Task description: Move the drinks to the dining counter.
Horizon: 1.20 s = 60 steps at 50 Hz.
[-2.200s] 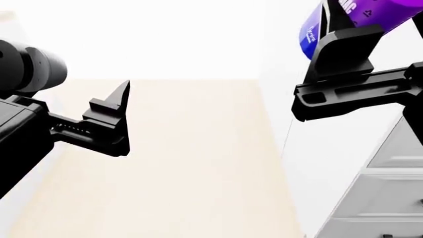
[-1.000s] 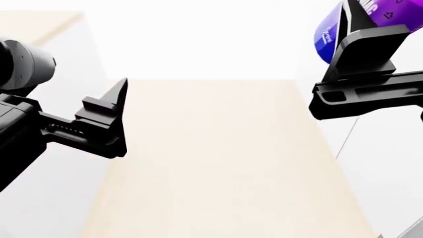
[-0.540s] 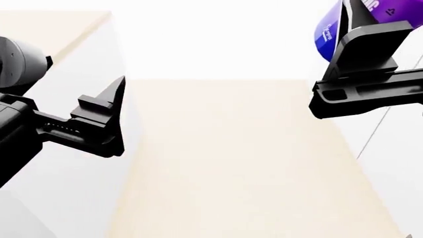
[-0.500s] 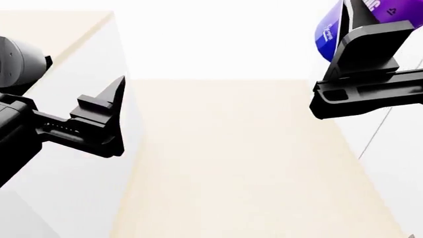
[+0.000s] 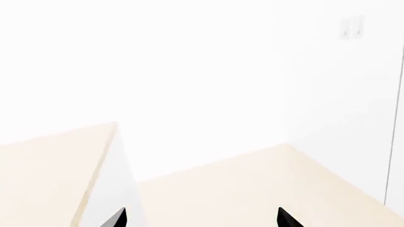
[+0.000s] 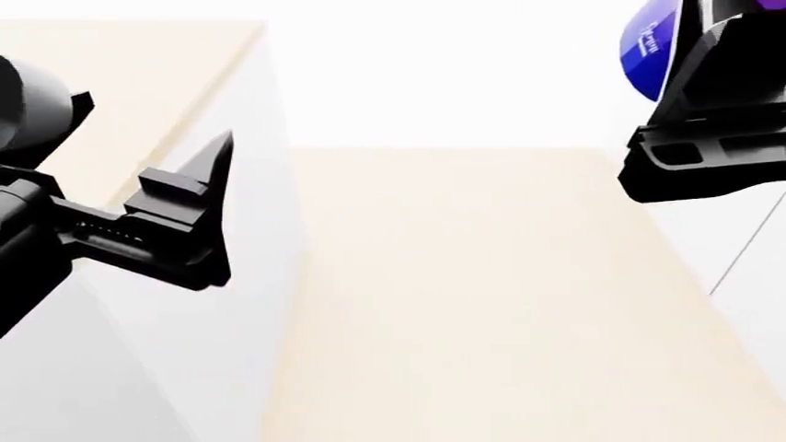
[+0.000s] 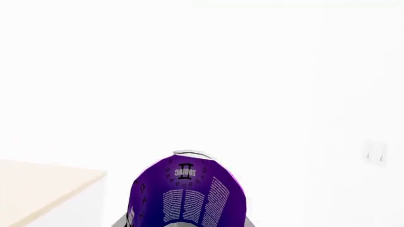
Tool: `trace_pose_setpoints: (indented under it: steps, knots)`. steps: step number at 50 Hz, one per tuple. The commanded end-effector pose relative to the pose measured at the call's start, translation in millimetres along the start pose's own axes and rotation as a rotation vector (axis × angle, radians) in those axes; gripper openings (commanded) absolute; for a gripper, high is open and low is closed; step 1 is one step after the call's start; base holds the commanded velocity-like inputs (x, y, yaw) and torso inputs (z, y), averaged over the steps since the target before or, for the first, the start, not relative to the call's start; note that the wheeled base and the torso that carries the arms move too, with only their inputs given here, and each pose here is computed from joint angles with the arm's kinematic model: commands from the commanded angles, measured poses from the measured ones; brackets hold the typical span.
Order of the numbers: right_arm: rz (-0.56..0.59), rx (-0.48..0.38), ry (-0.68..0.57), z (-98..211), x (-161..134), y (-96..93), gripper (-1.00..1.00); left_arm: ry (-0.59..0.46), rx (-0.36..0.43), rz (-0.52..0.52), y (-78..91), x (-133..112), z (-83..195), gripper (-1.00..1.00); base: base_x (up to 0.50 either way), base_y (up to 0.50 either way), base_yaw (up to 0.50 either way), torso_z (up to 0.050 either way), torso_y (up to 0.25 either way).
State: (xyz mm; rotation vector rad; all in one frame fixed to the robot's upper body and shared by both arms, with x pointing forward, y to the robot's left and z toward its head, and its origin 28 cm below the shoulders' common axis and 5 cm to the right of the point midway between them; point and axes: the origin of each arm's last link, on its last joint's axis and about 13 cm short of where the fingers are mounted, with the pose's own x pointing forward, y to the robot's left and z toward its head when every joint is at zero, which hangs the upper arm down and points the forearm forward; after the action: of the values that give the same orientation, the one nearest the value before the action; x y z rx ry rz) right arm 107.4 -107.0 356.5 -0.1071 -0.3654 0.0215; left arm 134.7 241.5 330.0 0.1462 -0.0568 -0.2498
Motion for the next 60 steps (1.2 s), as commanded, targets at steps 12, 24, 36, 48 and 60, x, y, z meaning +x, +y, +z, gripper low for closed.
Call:
trace_pose_setpoints:
  steps: [12, 24, 36, 48, 60]
  knots:
    - [-0.044, 0.017, -0.041, 6, 4, -8.4, -1.0, -0.011, 0.01, -0.005, -1.8, -2, 5, 1.0, 0.0, 0.5, 0.0, 0.0, 0.001]
    - [-0.019, 0.002, -0.044, 8, 5, -4.1, -1.0, -0.014, 0.004, 0.003, 0.2, -4, 4, 1.0, 0.0, 0.5, 0.0, 0.001, 0.0]
    - [-0.01, 0.002, -0.027, 2, 7, -2.8, -1.0, -0.007, 0.006, 0.005, 0.3, -3, 2, 1.0, 0.0, 0.5, 0.0, 0.0, 0.0]
    - [0.005, -0.004, -0.013, -1, 8, -0.2, -1.0, -0.005, 0.007, 0.003, 0.5, -4, 3, 1.0, 0.0, 0.5, 0.0, 0.0, 0.001]
    - [-0.002, -0.014, -0.012, -1, 4, -1.8, -1.0, 0.002, 0.018, 0.004, -0.5, -3, 4, 1.0, 0.0, 0.5, 0.0, 0.0, 0.0]
